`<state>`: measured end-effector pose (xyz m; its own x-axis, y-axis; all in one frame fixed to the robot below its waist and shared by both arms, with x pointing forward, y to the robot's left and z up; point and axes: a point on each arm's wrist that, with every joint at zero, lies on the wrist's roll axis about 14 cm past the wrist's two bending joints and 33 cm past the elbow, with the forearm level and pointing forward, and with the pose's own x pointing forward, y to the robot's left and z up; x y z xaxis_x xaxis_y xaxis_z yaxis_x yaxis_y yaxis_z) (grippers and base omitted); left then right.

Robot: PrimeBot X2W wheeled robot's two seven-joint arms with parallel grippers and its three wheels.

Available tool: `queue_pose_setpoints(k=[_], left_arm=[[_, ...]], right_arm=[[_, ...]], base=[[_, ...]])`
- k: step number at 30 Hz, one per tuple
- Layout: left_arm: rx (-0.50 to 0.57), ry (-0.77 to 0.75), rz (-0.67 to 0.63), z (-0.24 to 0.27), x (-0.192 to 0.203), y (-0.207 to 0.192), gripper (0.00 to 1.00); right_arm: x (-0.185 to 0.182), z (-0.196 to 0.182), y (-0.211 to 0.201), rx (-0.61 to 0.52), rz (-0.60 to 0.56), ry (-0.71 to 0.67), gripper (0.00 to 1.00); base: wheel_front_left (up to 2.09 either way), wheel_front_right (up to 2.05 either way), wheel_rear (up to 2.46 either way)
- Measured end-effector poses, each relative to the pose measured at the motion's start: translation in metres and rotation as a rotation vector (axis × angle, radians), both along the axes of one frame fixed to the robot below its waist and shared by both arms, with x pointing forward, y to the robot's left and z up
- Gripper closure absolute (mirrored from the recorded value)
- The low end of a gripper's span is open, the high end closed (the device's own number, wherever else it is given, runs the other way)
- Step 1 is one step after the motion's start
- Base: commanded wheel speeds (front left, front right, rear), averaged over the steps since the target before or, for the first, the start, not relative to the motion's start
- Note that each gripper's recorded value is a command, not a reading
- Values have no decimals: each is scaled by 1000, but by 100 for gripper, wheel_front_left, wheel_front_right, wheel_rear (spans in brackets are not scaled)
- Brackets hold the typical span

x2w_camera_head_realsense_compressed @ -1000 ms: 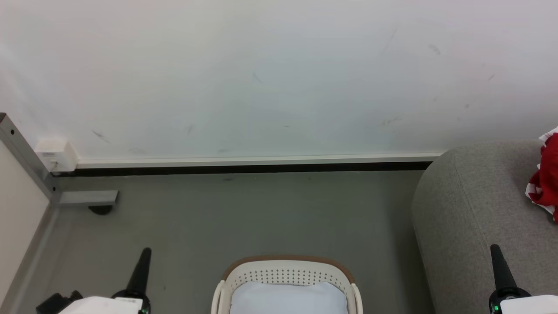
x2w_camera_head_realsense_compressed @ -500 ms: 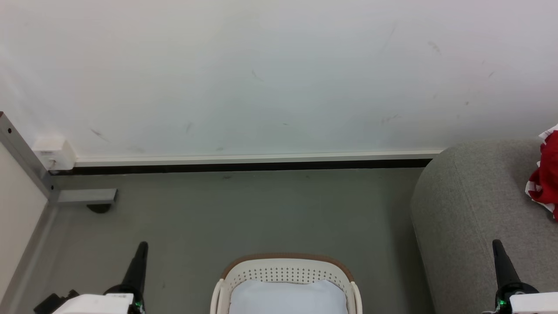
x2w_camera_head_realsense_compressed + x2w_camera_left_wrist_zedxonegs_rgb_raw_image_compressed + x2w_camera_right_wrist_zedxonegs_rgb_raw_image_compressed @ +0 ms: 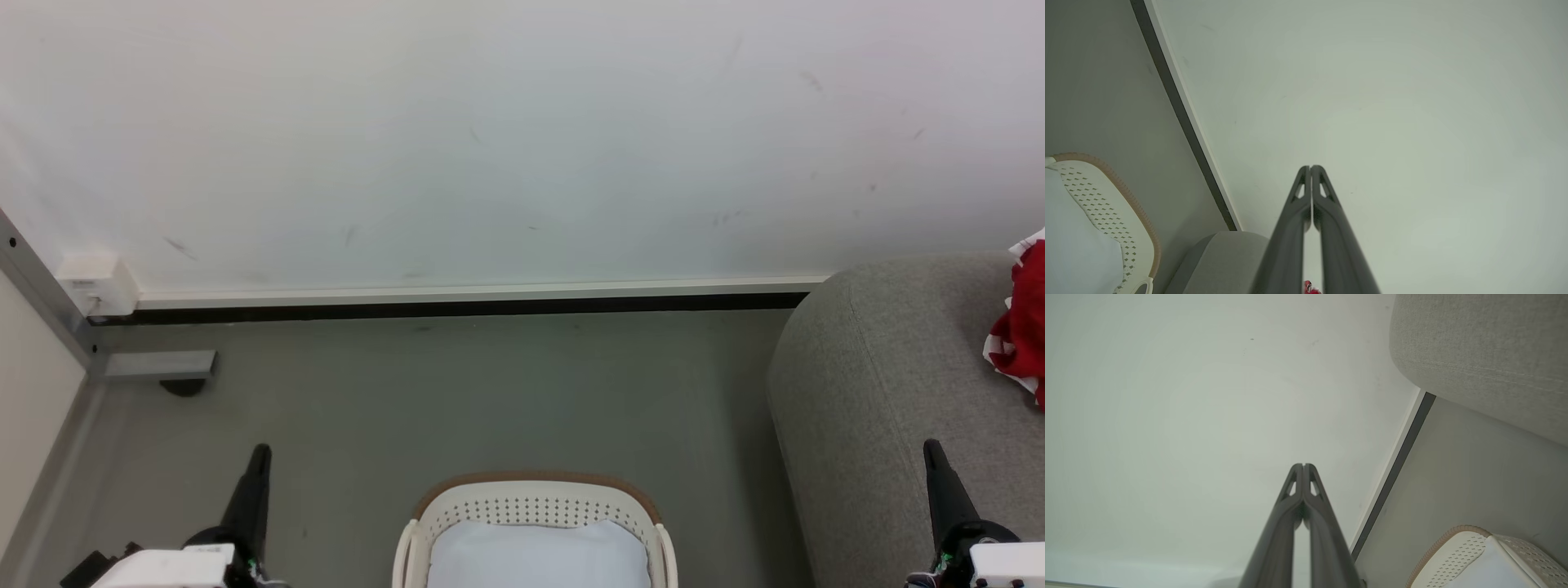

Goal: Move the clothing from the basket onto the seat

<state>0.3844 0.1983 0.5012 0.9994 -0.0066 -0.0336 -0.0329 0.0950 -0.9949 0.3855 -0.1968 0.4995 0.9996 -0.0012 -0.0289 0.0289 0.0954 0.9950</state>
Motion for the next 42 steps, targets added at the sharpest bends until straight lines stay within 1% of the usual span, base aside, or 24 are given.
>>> queue_pose_setpoints(k=[8, 15, 42], left_arm=[[-64, -14, 4, 2, 2, 0, 100], [-92, -24, 7, 3, 3, 1, 100], [-93, -25, 8, 3, 3, 1, 100]], right_arm=[[1, 2, -1, 62, 1, -10, 100], [2, 4, -2, 102, 0, -17, 100], [2, 4, -2, 102, 0, -18, 100]], base=[[0, 0, 0], [0, 0, 0], [0, 0, 0]])
